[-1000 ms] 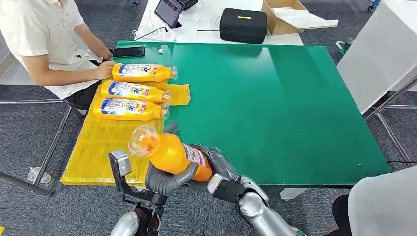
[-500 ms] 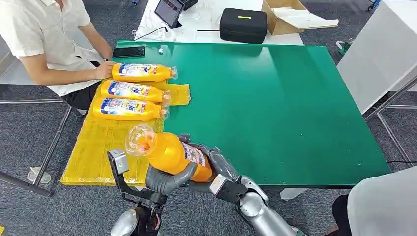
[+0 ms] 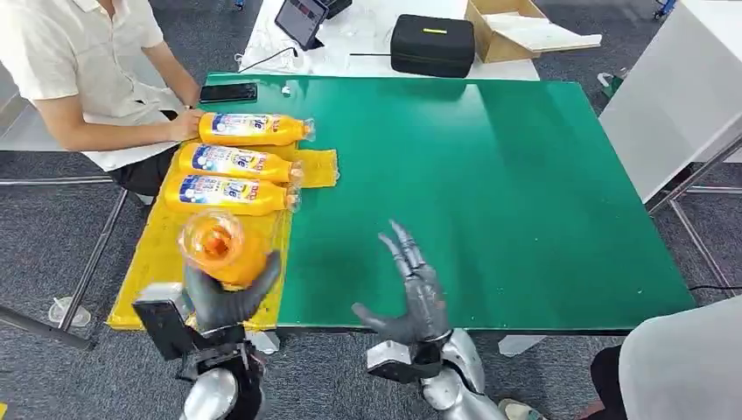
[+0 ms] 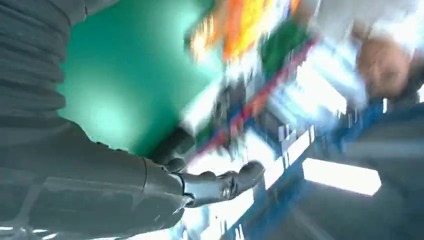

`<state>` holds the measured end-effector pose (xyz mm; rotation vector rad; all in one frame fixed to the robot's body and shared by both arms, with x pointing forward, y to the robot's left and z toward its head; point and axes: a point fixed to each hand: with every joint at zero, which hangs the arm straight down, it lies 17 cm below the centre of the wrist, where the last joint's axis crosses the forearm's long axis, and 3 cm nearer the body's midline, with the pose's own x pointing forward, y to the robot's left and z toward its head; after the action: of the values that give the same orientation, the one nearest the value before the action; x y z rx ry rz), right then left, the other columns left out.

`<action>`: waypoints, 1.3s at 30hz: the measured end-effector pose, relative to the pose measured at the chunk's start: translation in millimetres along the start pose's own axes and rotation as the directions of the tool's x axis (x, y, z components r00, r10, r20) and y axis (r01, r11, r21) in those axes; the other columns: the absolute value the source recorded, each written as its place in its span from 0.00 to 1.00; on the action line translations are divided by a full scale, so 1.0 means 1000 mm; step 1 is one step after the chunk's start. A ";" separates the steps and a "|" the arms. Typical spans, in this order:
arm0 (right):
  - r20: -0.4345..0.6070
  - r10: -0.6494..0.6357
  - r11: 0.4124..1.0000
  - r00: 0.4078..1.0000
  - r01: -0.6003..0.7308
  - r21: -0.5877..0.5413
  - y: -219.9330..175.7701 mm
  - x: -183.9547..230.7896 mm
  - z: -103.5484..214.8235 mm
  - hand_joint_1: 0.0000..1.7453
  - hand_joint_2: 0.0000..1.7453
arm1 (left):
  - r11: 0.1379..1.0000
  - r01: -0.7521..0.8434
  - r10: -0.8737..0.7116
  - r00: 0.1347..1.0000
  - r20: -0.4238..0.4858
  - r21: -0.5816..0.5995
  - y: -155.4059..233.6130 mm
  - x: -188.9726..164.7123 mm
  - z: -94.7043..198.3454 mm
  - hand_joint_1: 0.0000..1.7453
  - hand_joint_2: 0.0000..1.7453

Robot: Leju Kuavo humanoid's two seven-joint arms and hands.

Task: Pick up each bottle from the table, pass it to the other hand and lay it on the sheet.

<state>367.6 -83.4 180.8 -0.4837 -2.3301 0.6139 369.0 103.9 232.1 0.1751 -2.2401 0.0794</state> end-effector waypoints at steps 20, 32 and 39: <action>-0.101 0.160 0.890 0.982 -0.187 -0.415 -0.151 -0.009 -0.026 0.00 1.00 | 0.637 0.705 -0.713 0.693 0.108 -0.313 0.002 -0.122 0.001 1.00 1.00; -0.073 0.059 0.938 0.996 -0.080 -0.338 -0.107 -0.012 -0.033 0.00 1.00 | 0.467 0.588 -0.752 0.657 0.053 -0.660 -0.028 -0.212 0.043 1.00 1.00; -0.081 0.027 0.949 0.996 -0.051 -0.310 -0.094 -0.018 -0.031 0.00 1.00 | 0.352 0.561 -0.786 0.612 0.088 -0.749 -0.028 -0.236 0.060 0.97 1.00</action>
<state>385.3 -160.0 243.3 -0.6866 -2.3585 0.2375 472.3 92.1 10.5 0.6192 -1.5524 -1.1807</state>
